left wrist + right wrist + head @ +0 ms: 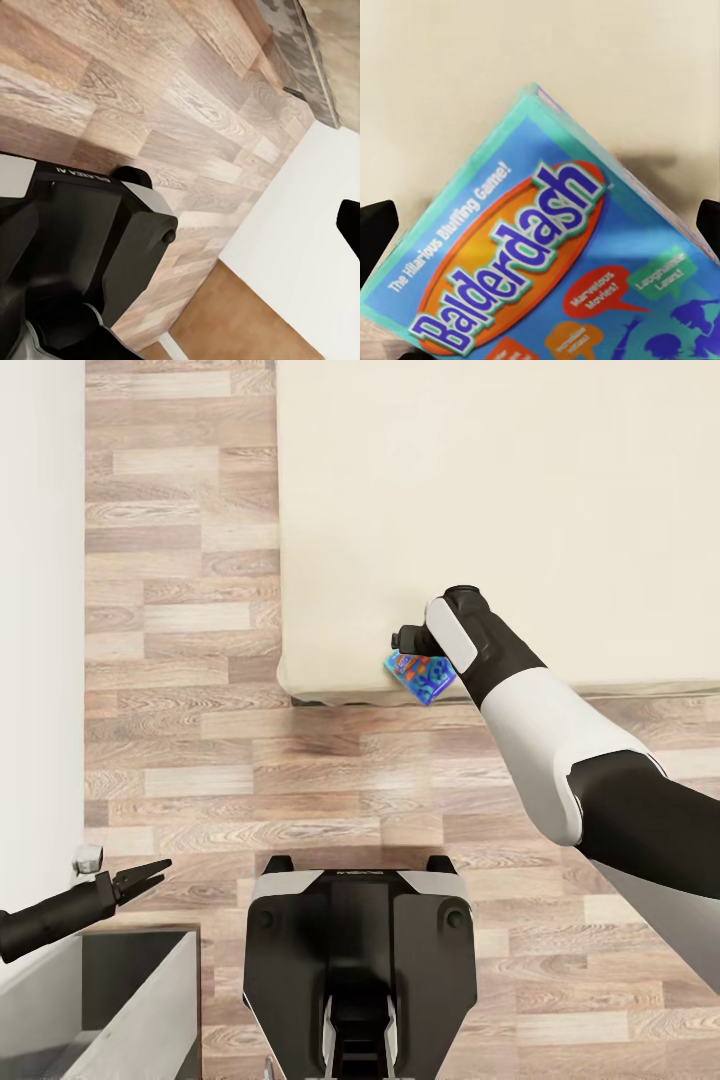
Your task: Put all the toys in the child's room - the three board games (two on the bed and one on the table), the two jigsaw puzzles on the table, and the tennis ball on the table - inside the toy box on the table in the child's room.
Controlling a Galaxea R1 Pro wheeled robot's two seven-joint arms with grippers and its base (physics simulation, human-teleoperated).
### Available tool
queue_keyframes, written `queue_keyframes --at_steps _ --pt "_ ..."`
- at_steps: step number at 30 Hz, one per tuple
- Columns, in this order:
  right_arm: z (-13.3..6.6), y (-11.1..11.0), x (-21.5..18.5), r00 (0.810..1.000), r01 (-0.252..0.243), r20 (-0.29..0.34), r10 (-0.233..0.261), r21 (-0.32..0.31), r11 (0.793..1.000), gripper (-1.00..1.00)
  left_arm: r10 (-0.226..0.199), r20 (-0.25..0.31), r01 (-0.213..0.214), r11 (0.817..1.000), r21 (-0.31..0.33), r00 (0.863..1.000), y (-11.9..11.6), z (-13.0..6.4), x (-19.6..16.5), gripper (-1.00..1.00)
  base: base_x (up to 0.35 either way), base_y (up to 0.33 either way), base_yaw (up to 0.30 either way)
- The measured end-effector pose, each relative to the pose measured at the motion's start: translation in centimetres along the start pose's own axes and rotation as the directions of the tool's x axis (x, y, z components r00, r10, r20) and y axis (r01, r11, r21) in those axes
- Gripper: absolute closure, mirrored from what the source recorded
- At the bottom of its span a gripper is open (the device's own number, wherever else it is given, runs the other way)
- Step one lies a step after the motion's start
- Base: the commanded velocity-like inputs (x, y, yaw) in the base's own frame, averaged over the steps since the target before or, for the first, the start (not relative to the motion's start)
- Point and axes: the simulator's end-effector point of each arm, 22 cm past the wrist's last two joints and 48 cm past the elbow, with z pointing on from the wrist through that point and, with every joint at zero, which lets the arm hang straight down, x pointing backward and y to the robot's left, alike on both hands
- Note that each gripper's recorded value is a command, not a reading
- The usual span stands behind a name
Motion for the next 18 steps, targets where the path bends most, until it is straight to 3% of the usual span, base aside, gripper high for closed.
queue_keyframes --at_steps 18 --pt "-0.03 0.01 -0.04 1.000 0.000 0.001 0.000 0.000 1.000 -1.00 0.000 0.001 0.000 1.000 -0.001 1.000 0.03 -0.03 -0.02 -1.00 -0.004 0.000 0.000"
